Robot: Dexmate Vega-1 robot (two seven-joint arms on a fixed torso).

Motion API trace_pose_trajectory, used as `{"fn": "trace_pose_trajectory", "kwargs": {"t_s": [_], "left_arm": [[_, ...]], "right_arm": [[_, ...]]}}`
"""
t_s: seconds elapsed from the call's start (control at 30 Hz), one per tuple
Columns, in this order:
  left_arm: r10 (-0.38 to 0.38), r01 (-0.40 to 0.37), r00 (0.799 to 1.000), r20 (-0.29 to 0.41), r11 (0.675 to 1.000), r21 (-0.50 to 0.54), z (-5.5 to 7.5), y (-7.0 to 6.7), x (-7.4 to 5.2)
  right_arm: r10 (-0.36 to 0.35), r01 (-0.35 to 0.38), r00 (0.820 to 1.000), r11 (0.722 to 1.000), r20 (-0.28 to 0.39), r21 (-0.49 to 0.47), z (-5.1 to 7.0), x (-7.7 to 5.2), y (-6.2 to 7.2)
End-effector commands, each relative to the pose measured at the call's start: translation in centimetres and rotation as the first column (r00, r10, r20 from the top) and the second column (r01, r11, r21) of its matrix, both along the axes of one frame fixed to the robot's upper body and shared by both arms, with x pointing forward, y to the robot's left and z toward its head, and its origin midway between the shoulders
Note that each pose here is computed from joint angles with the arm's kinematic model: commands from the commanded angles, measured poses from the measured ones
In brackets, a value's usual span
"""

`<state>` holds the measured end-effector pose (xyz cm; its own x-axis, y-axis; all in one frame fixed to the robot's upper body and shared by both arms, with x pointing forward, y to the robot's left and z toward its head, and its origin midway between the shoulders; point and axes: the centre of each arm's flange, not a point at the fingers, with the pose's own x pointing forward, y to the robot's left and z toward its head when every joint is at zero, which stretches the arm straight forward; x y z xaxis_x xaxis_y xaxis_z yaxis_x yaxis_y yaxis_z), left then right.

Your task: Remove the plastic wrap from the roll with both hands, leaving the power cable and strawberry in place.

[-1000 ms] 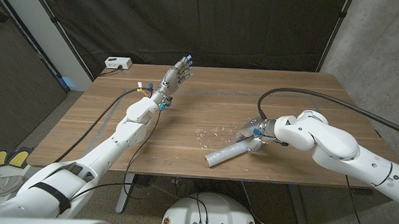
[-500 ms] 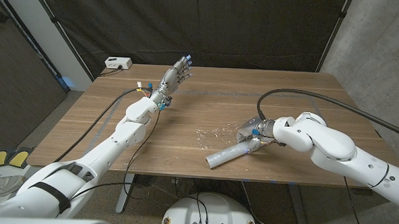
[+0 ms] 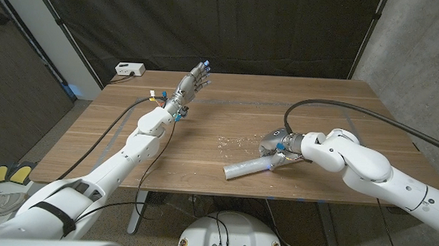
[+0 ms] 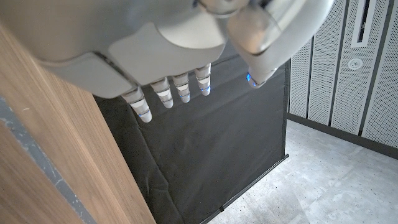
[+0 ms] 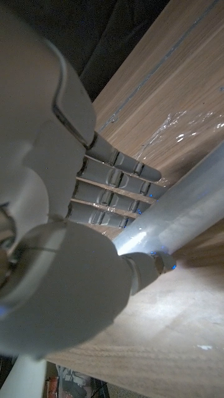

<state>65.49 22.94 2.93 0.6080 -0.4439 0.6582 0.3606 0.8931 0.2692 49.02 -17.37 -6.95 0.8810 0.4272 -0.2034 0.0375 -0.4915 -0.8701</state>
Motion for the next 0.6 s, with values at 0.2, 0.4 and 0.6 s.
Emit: {"fn": "trace_pose_trajectory", "kwargs": {"t_s": [0.2,0.4,0.6], "left_arm": [[0.001,-0.001,1.000,0.002,1.000,0.008,0.2,-0.1,-0.1],[0.000,0.000,1.000,0.002,1.000,0.012,0.4,-0.1,0.0],[0.013,-0.013,1.000,-0.002,0.999,0.041,0.8,-0.1,0.0]], "right_arm": [[0.034,-0.088,0.976,0.966,0.214,0.245,1.1,0.3,-0.7],[-0.002,-0.097,0.961,0.936,0.278,0.340,1.9,0.7,-1.1],[-0.021,-0.112,0.951,0.908,0.310,0.405,2.7,1.1,-1.6]]}}
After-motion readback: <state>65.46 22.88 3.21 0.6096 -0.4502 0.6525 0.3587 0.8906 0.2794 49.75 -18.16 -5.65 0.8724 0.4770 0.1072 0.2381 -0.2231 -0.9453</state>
